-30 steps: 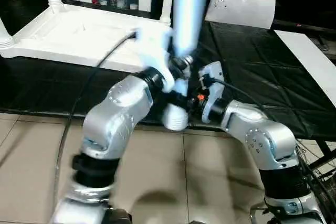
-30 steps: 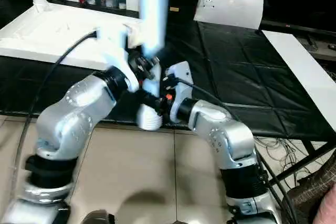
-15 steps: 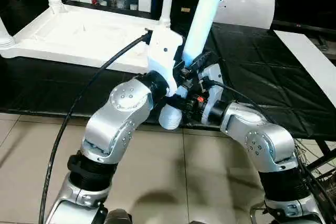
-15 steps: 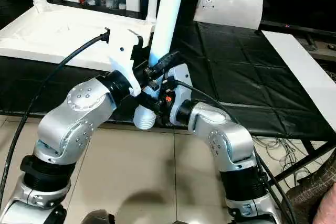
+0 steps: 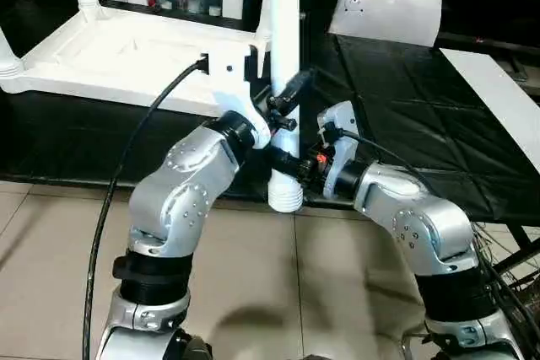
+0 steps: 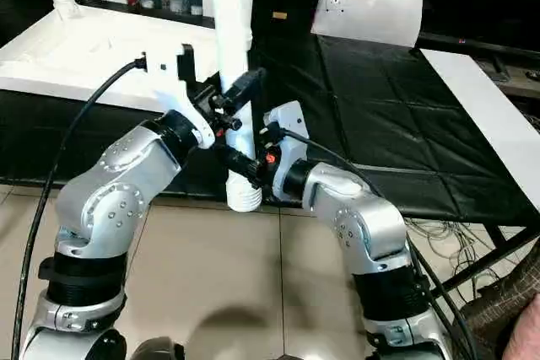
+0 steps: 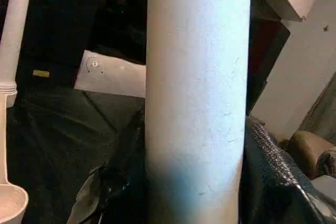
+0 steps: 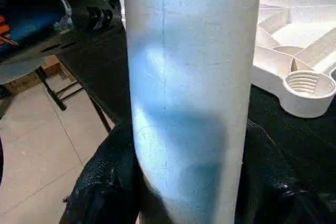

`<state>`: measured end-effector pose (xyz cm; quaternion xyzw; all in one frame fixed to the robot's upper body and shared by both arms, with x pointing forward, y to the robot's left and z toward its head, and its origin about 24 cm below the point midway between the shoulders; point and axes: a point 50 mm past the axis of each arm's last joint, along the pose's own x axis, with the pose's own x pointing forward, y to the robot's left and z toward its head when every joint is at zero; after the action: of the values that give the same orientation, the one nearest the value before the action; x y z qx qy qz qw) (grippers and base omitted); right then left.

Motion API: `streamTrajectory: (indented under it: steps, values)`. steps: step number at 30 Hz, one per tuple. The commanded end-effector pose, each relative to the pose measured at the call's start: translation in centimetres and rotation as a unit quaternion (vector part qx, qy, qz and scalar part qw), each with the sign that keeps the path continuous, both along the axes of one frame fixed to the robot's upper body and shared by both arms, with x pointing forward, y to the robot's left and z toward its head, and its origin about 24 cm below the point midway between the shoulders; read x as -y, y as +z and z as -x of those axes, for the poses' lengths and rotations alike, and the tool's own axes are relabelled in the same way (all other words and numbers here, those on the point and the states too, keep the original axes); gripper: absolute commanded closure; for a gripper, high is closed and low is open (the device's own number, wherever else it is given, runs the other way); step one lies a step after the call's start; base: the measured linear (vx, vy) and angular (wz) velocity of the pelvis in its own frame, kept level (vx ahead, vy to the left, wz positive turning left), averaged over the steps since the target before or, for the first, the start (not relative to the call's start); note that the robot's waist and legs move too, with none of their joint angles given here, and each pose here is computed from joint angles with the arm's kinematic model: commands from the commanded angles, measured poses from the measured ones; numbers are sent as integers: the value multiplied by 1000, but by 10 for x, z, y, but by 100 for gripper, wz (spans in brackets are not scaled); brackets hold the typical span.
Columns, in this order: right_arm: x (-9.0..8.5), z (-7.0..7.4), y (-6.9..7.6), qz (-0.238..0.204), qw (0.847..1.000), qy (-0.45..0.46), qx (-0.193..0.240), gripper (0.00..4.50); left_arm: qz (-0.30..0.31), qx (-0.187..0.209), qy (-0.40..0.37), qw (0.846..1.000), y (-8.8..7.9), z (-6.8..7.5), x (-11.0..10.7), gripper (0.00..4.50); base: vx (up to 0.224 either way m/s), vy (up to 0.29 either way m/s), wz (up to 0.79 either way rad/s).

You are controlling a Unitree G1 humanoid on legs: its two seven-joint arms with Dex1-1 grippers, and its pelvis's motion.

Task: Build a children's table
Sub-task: Pick table leg

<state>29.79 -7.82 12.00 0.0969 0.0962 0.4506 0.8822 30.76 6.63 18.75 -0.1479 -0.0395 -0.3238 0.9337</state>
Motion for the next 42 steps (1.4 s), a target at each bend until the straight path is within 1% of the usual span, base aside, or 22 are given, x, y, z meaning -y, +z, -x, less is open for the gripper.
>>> streamTrajectory:
  steps: [1, 2, 3, 4, 5, 6, 8, 10, 11, 13, 14, 16, 17, 18, 20, 21, 23, 24, 28, 31, 33, 42]
  values:
    - [8, -5, 13, -27, 999, -7, 25, 194, -1, 3, -5, 1000, 4, -2, 0, 268, 0, 0, 0]
    - [8, -4, 13, -29, 999, -5, 26, 192, -1, 3, -5, 1000, 5, -2, -1, 268, 0, 0, 0]
    - [9, -4, 15, -34, 999, -3, 29, 173, -2, 4, -4, 1000, 5, -3, -2, 268, 0, 0, 0]
    - [12, -4, 19, -44, 999, 2, 32, 173, -4, 7, 0, 1000, 8, -6, -8, 268, 0, 0, 0]
    - [17, -4, 23, -48, 998, 3, 42, 159, -4, 10, 5, 1000, 11, -10, -15, 268, 0, 0, 0]
    - [19, -4, 25, -50, 998, 5, 48, 148, -4, 10, 7, 1000, 12, -12, -18, 268, 0, 0, 0]
    - [23, -3, 30, -56, 997, 11, 55, 141, -2, 10, 7, 1000, 15, -14, -23, 268, 0, 0, 0]
    - [31, 0, 38, -66, 996, 33, 56, 111, 6, 1, -10, 1000, 17, -16, -30, 268, 0, 0, 0]
    - [31, 0, 38, -66, 996, 33, 56, 107, 6, 1, -10, 1000, 17, -16, -30, 268, 0, 0, 0]
    - [37, 2, 42, -65, 995, 49, 58, 82, 25, -10, -32, 999, 20, -16, -34, 268, 0, 0, 0]
    - [40, 1, 42, -57, 995, 54, 55, 82, 34, -14, -48, 998, 22, -16, -34, 268, 0, 0, 0]
    - [44, 0, 41, -45, 996, 57, 51, 63, 43, -18, -68, 997, 24, -15, -34, 268, 0, 0, 0]
    - [48, -2, 41, -38, 997, 57, 40, 59, 55, -24, -100, 993, 28, -14, -34, 268, 0, 0, 0]
    - [48, -2, 41, -38, 997, 57, 40, 51, 55, -24, -100, 993, 28, -14, -34, 268, 0, 0, 0]
    - [50, -2, 42, -36, 997, 61, 28, 27, 68, -28, -126, 989, 33, -12, -33, 268, 0, 0, 0]
    - [51, -2, 43, -35, 997, 72, 17, 21, 78, -25, -150, 985, 39, -12, -32, 268, 0, 0, 0]
    - [51, -2, 43, -34, 996, 76, 15, 13, 80, -24, -158, 984, 41, -12, -32, 268, 0, 0, 0]
    - [51, -2, 44, -37, 996, 82, 6, 6, 83, -26, -178, 980, 45, -11, -32, 268, 0, 0, 0]
    - [50, -2, 46, -53, 994, 97, -12, 0, 81, -23, -222, 971, 53, -8, -30, 268, 0, 0, 0]
    - [49, -2, 47, -54, 993, 103, -14, 0, 78, -22, -234, 969, 55, -7, -30, 268, 0, 0, 0]
    - [48, -2, 49, -54, 991, 119, -15, 0, 69, -22, -256, 964, 57, -5, -28, 268, 0, 0, 0]
    - [43, -2, 48, -54, 986, 154, -26, 0, 66, -25, -276, 959, 57, -4, -24, 268, 0, 0, 0]
